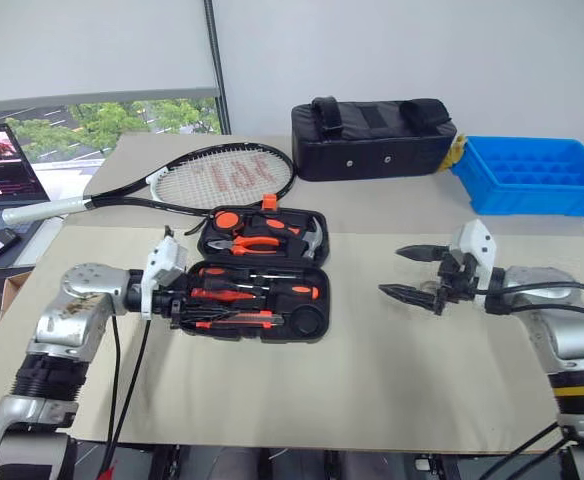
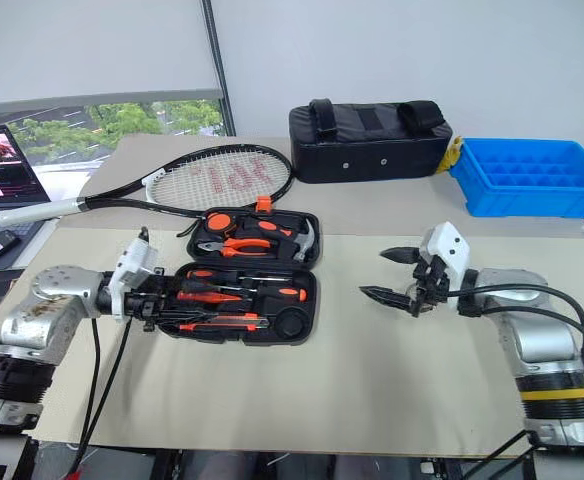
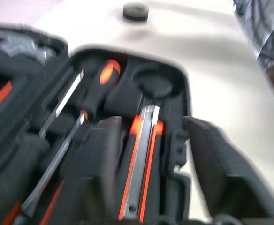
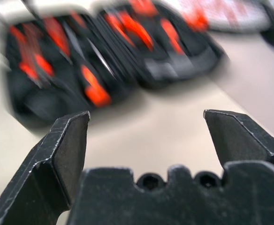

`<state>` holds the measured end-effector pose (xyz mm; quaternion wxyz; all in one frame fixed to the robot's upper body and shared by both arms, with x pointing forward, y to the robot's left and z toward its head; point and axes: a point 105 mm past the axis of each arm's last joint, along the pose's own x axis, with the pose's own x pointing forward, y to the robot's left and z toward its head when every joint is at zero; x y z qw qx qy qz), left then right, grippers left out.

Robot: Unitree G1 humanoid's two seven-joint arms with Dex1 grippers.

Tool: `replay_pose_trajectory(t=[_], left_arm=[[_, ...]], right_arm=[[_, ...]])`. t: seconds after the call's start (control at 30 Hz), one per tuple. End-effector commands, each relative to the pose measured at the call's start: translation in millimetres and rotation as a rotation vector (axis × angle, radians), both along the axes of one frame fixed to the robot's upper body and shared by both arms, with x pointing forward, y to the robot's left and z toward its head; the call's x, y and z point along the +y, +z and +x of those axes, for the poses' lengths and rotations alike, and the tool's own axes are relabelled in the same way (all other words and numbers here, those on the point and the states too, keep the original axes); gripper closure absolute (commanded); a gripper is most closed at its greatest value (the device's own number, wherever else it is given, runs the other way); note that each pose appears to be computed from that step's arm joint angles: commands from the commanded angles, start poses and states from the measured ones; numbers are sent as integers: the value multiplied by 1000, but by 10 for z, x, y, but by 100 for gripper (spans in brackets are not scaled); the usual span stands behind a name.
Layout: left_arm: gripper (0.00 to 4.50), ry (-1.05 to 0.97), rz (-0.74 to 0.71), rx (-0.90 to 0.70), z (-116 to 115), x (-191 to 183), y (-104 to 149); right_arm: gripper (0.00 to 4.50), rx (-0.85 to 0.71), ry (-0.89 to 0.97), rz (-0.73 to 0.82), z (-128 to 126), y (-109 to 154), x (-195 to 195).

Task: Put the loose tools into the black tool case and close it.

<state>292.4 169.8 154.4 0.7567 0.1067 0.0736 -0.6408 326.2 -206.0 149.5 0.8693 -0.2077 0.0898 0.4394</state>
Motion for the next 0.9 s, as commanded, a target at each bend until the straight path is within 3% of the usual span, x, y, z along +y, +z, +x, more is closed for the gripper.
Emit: replay_pose_trajectory(t=[0.03,0.07,0.1,0.3,0.53,0.67,0.9], left_arm=[[45,-28,-31,-81,-59,10,341],[6,-33,-26,-85,-77,11,370],[1,-39,-11,-98,-98,19,405],[1,-65,14,-152,-208,-7,627],[1,-89,37,-142,-299,-94,655],[0,-99,39,-136,-330,-120,658],[0,-100,41,-142,-320,-144,660]], right_arm=[[0,45,-76,-121,64,-84,-205],[0,85,-78,-125,47,-122,-225],[0,143,-77,-136,11,-171,-246],[0,246,-117,-199,-37,-313,-392],[0,254,-162,-217,44,-371,-478],[84,233,-157,-213,98,-358,-446],[326,223,-140,-211,103,-320,-419]])
